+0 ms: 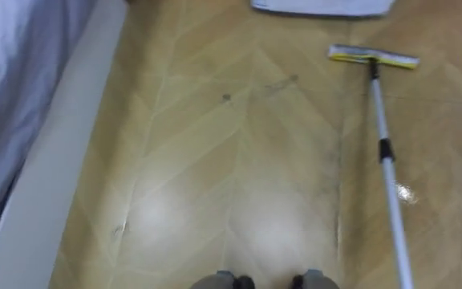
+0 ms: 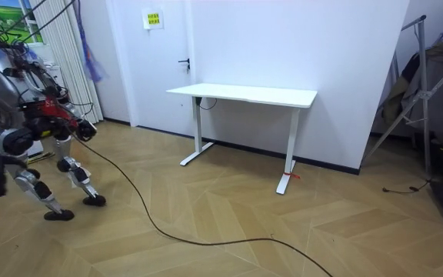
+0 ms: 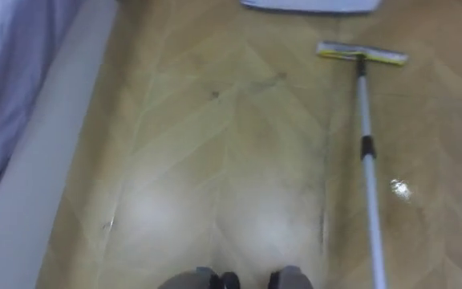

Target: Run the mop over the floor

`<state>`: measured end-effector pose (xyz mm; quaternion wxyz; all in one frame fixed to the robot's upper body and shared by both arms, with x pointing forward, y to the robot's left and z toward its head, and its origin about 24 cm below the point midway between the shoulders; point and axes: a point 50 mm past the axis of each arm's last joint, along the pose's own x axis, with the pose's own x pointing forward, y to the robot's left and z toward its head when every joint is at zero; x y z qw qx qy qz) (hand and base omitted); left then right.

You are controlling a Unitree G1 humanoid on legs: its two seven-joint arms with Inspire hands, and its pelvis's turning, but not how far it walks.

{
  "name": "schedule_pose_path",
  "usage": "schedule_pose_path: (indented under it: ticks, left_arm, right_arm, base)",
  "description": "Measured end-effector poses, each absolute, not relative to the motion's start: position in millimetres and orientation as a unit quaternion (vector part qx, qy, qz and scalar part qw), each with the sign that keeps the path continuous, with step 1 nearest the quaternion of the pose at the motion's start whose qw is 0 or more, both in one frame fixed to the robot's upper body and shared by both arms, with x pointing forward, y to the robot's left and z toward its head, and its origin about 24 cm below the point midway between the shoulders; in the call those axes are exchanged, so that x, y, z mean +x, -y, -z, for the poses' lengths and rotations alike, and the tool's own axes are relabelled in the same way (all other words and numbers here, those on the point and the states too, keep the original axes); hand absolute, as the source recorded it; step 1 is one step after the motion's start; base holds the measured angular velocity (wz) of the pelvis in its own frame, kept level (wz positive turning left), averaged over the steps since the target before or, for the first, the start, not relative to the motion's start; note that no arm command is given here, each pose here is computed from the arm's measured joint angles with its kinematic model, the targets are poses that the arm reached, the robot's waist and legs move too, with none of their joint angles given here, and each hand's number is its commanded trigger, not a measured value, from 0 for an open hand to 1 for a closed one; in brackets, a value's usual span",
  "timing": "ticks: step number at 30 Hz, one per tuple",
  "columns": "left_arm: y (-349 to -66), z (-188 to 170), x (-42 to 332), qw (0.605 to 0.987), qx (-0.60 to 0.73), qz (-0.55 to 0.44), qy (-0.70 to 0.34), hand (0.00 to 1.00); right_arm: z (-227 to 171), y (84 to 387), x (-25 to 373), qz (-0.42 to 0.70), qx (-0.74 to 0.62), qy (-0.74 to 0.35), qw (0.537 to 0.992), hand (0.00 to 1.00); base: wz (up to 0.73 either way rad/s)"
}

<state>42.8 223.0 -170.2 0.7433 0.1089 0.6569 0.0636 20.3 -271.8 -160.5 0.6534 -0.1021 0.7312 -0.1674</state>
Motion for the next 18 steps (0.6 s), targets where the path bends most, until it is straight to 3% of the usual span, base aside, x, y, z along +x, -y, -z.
schedule_pose_path:
  ticks: [5,12,18]
  left_arm:
    - [-224.0,170.2,40.3,0.739,0.122,-0.071,-0.659,0.00]
    - [-231.3,168.6,33.4,0.729,0.154,-0.072,-0.663,0.00]
    - [-239.5,166.8,31.4,0.721,0.176,-0.086,-0.664,0.00]
  right_arm:
    - [160.1,272.1,18.3,0.168,-0.107,-0.739,0.644,1.00]
    - [160.3,268.8,45.8,0.160,-0.104,-0.698,0.690,1.00]
    - [167.9,244.1,44.8,0.121,-0.056,-0.690,0.711,1.00]
  base:
    - [0.33]
    - [0.20]
    - [0.02]
